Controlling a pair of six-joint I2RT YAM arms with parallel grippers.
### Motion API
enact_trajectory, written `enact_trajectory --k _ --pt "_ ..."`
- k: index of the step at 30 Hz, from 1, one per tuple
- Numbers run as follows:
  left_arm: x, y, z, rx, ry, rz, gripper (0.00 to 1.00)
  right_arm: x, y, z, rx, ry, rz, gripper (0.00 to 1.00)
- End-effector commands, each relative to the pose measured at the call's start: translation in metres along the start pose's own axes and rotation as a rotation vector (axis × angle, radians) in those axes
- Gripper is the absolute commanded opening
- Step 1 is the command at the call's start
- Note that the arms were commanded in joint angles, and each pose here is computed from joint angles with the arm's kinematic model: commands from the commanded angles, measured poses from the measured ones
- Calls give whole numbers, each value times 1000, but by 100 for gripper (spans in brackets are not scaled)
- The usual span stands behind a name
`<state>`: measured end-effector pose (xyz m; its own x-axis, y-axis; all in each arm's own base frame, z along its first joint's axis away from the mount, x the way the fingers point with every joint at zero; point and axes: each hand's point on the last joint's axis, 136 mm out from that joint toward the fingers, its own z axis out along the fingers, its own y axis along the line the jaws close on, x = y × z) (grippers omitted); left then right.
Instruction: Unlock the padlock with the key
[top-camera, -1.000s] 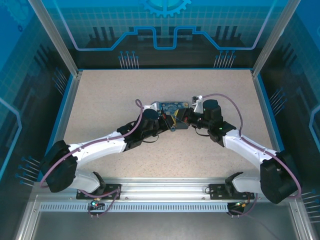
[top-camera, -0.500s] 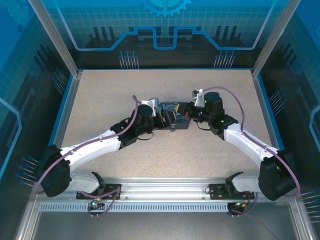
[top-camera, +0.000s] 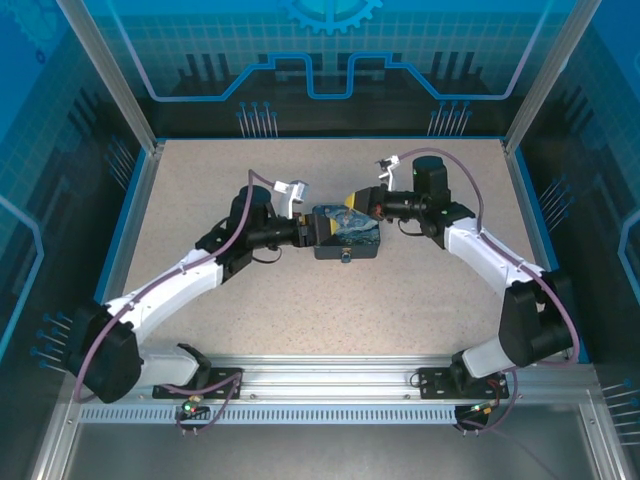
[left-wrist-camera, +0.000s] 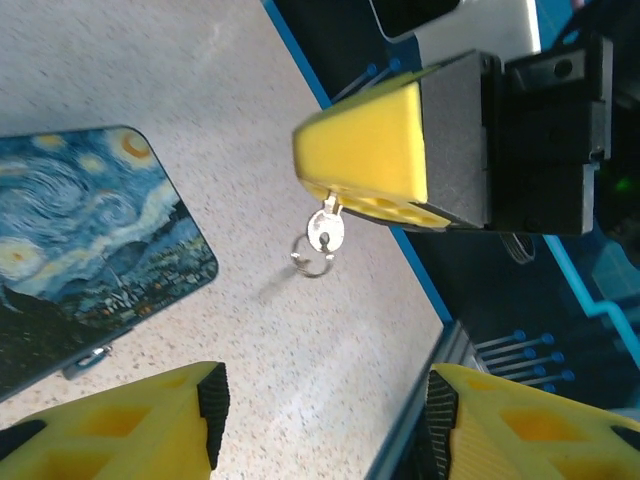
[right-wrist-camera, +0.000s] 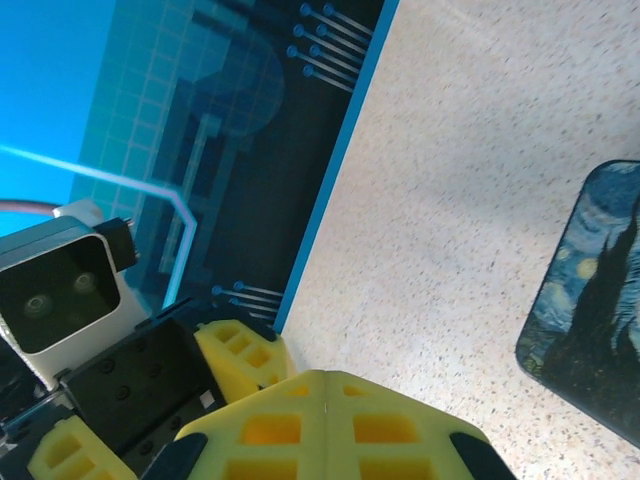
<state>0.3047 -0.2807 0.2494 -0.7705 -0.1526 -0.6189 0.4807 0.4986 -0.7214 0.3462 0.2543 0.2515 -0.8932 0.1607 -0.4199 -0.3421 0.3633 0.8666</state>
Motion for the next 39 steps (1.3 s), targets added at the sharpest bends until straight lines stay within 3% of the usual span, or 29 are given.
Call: enact_trajectory --k 1,15,31,35,39 --pt "-11 -22 1 128 16 74 55 3 24 4 -94 64 -65 0" --pt "-25 -16 15 188 0 28 43 14 33 25 -108 114 -81 0" --pt "-22 -12 17 208 4 7 0 9 30 28 -83 103 -70 0" --pt "-20 -9 17 199 0 -6 0 -6 26 17 -31 19 -48 46" --pt "-22 -1 14 178 -60 -50 0 -18 19 -4 2 -85 9 49"
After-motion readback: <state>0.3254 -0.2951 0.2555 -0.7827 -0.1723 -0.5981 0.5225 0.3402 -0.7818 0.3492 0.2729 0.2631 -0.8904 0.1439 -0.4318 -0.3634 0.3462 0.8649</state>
